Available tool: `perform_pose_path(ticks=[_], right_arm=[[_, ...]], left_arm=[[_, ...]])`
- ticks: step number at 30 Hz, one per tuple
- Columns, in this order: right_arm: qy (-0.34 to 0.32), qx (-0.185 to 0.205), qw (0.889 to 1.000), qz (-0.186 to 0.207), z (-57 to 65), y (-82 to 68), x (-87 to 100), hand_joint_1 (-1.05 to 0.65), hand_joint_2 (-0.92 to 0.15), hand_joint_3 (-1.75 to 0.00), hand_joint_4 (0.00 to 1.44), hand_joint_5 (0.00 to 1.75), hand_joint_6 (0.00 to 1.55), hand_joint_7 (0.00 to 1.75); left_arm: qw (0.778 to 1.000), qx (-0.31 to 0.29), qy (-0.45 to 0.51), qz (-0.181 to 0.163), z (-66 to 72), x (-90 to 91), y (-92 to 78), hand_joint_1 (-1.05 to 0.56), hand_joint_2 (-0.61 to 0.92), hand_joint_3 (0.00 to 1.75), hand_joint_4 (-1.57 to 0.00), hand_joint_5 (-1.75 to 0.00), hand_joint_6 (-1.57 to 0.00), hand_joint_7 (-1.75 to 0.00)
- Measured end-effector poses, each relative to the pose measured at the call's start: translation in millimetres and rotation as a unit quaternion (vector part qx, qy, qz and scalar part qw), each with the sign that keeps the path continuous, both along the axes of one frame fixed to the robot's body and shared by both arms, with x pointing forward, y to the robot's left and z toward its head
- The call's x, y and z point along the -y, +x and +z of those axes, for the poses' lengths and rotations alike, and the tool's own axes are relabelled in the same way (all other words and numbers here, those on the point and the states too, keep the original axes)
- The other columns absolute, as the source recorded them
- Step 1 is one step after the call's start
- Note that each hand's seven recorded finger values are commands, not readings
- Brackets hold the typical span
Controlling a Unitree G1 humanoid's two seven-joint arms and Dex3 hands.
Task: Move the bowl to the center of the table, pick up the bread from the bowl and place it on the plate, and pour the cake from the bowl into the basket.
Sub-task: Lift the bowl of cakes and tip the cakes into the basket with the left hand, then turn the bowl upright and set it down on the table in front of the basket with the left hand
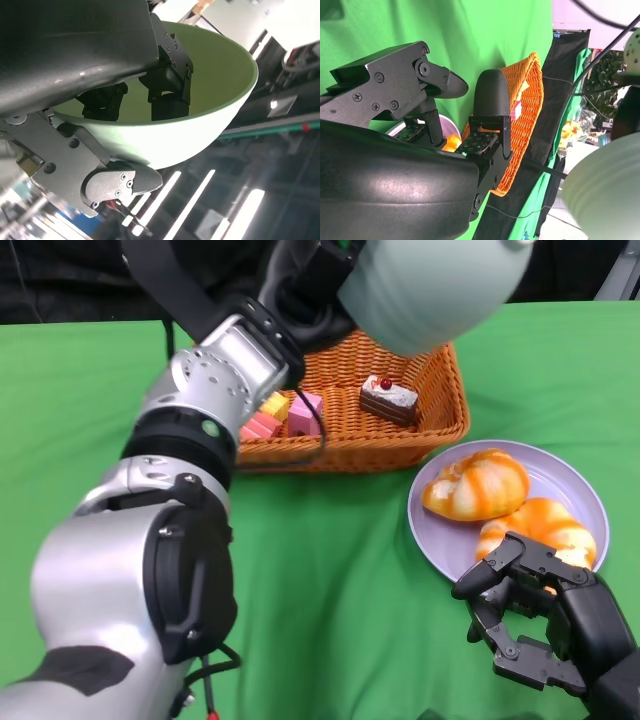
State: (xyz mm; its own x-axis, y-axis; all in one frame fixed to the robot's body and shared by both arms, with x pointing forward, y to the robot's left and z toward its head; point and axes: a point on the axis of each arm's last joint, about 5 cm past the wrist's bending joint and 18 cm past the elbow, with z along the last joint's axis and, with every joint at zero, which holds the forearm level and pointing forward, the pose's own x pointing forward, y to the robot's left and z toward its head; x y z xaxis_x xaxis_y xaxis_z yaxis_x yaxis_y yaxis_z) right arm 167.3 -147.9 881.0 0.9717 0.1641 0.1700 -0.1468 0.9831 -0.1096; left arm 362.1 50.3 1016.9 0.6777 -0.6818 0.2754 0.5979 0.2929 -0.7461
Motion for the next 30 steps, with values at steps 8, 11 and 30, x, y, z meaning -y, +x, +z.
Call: perform_pose_path(ticks=[8,11,30], right_arm=[[0.0,0.0,1.0,0.0,0.1,0.0,0.0,-0.07,-0.71,-0.78,0.71,1.52,0.66,1.26],[0.0,0.0,1.0,0.0,0.1,-0.1,0.1,-0.06,-0.72,-0.78,0.71,1.52,0.66,1.27],[0.001,0.001,1.0,-0.003,0.6,0.7,0.1,-0.07,-0.69,-0.81,0.71,1.53,0.66,1.26]], left_arm=[[0.978,0.177,0.105,0.023,17.8,-28.5,8.3,-0.22,0.43,1.32,-0.85,-1.75,-0.68,-1.75],[0.946,0.272,0.168,0.047,25.4,-42.0,8.6,-0.24,0.38,1.35,-0.84,-1.75,-0.67,-1.75],[0.547,0.696,0.442,0.147,0.2,-108.9,-37.9,-0.11,0.5,1.05,-0.87,-1.66,-0.81,-1.38]])
